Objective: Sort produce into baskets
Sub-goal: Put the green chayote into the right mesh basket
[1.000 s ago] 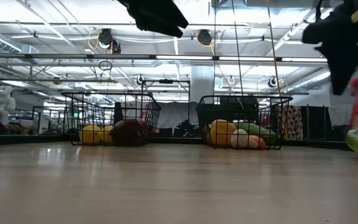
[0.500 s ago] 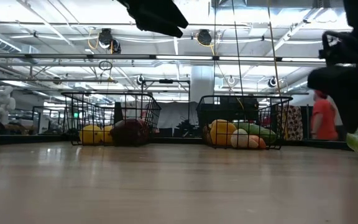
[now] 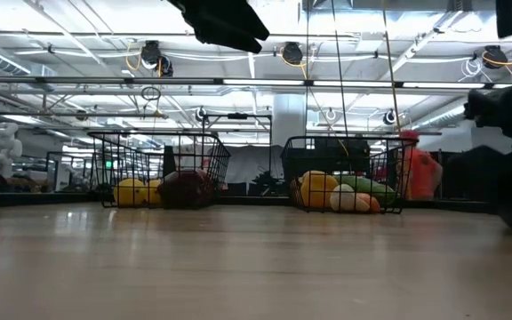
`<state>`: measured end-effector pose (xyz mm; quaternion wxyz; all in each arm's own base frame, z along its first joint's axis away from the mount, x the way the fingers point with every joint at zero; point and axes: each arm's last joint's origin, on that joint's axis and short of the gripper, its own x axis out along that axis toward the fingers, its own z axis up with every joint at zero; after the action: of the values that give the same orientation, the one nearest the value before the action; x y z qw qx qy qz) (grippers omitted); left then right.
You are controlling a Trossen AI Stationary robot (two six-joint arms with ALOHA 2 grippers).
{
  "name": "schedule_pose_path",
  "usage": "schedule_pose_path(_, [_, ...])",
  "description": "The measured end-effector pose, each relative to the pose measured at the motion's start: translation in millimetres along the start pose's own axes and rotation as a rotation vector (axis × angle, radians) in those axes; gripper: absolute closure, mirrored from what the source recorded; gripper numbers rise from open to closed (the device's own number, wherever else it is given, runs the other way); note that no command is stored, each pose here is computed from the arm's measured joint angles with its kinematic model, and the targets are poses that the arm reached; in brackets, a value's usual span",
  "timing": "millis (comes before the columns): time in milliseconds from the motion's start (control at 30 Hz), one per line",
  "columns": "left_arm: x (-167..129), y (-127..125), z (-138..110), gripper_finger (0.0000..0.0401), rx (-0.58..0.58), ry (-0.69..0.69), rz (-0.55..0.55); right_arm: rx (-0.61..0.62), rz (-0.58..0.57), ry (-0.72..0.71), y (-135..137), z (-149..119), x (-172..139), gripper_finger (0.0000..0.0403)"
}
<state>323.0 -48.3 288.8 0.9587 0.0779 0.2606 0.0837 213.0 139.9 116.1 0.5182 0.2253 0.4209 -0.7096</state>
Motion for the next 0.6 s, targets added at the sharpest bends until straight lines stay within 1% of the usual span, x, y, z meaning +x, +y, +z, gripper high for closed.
schedule_pose_path(133, [0, 0, 0, 0.0111, 0.001, 0.002, 0.000, -0.058, -0.038, -0.064, 4, -3, 8, 0.0007])
schedule_pose_path(233, [0, 0, 0, 0.0111, 0.001, 0.001, 0.000, -0.071, -0.015, -0.128, 5, -2, 11, 0.0015])
schedule_pose_path(367, [0, 0, 0, 0.0111, 0.001, 0.001, -0.003, -0.064, 0.017, -0.171, 8, 0, 12, 0.0044])
schedule_pose_path(500, [0, 0, 0, 0.0111, 0.001, 0.001, -0.007, -0.072, 0.005, -0.173, 9, 3, 12, 0.0079])
schedule_pose_path(600, [0, 0, 0, 0.0111, 0.002, 0.001, -0.007, -0.080, 0.000, -0.174, 9, 3, 13, 0.0094])
